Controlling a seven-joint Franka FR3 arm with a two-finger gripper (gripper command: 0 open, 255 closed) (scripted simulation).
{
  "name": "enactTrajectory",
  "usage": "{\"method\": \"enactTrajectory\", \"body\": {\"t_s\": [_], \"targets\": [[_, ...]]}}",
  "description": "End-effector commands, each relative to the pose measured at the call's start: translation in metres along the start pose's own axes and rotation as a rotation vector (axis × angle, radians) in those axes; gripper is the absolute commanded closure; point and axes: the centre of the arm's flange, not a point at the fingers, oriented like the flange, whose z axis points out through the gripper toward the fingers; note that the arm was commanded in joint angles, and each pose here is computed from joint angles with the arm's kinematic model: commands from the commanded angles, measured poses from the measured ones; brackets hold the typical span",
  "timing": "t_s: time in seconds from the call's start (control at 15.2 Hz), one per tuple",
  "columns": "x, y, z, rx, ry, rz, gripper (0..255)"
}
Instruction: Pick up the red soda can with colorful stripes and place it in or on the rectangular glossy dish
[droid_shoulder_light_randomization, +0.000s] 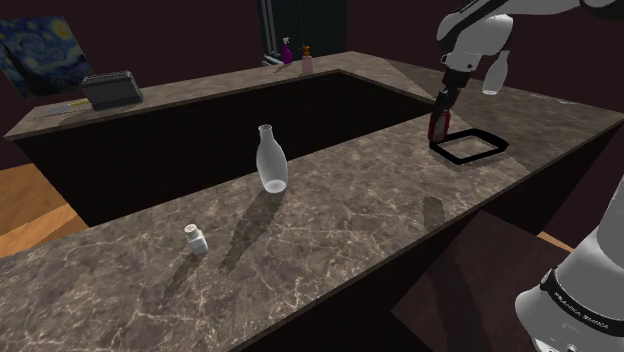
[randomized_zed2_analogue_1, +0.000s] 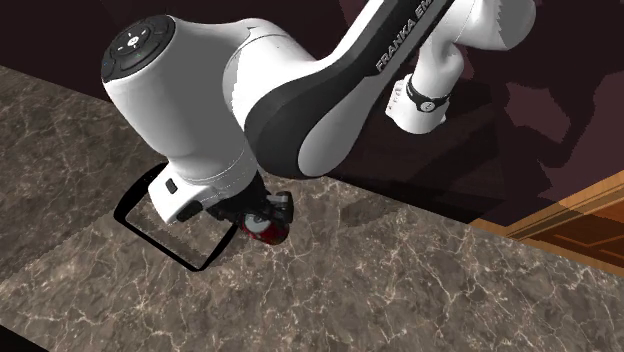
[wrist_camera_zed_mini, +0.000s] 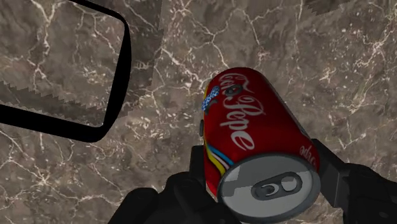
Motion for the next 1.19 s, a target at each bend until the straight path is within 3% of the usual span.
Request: {"method": "enactTrajectory", "body": {"t_s": [0.0, 1.12], "targets": [[-0.007, 0.028, -0.008, 0.000, 0.000, -0.002, 255], [-0.049, 0.242, -0.058, 0.000, 0.000, -0.002, 255]]}}
